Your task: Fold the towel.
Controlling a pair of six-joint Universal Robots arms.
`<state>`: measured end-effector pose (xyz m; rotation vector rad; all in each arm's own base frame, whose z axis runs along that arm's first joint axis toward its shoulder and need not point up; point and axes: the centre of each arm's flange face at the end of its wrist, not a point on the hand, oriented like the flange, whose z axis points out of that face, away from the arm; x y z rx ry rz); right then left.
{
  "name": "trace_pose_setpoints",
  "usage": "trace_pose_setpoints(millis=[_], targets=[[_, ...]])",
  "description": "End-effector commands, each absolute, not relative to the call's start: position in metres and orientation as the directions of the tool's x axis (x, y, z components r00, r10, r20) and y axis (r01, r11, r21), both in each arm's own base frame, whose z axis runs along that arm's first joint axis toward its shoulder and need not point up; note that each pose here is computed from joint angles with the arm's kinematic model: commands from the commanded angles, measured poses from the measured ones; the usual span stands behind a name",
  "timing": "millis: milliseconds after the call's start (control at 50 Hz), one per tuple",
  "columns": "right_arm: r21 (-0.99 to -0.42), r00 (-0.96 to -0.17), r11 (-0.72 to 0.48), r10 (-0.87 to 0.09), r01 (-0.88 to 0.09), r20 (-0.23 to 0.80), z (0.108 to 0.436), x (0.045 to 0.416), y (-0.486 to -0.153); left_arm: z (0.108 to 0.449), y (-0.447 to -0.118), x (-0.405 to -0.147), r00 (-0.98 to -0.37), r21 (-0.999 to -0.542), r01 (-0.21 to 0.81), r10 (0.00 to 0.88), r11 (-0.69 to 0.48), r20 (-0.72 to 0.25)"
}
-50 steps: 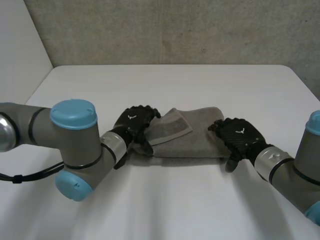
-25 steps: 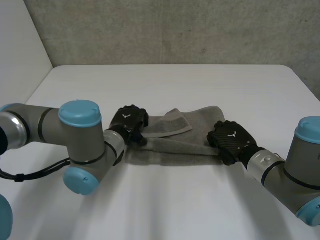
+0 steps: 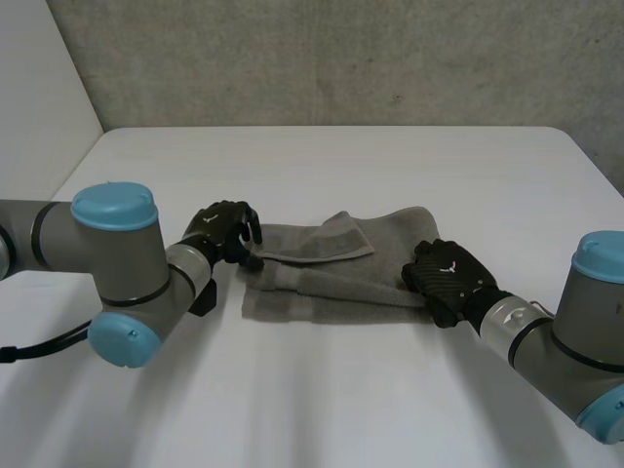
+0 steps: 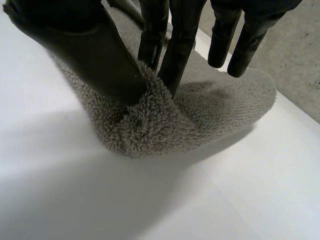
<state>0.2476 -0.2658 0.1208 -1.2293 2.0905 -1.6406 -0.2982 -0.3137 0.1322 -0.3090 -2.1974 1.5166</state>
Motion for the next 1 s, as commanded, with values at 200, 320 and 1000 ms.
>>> trace_pose_setpoints(millis=[200, 320, 1000], targets=[[-0.872, -0.618, 0.022, -0.714, -0.488, 0.329, 0.121, 0.247, -0.264, 0.136, -0.325, -0.287, -0.876, -0.92, -0.104, 0.403, 0.378, 0.265], [-0.872, -0.619, 0.021, -0.713, -0.489, 0.33, 0.122, 0.247, -0.265, 0.142, -0.317, -0.295, -0.86, -0.921, -0.097, 0.433, 0.378, 0.269], [-0.872, -0.62, 0.021, -0.712, -0.489, 0.33, 0.122, 0.247, -0.264, 0.124, -0.293, -0.369, -0.747, -0.973, 0.154, 0.664, 0.17, -0.002]])
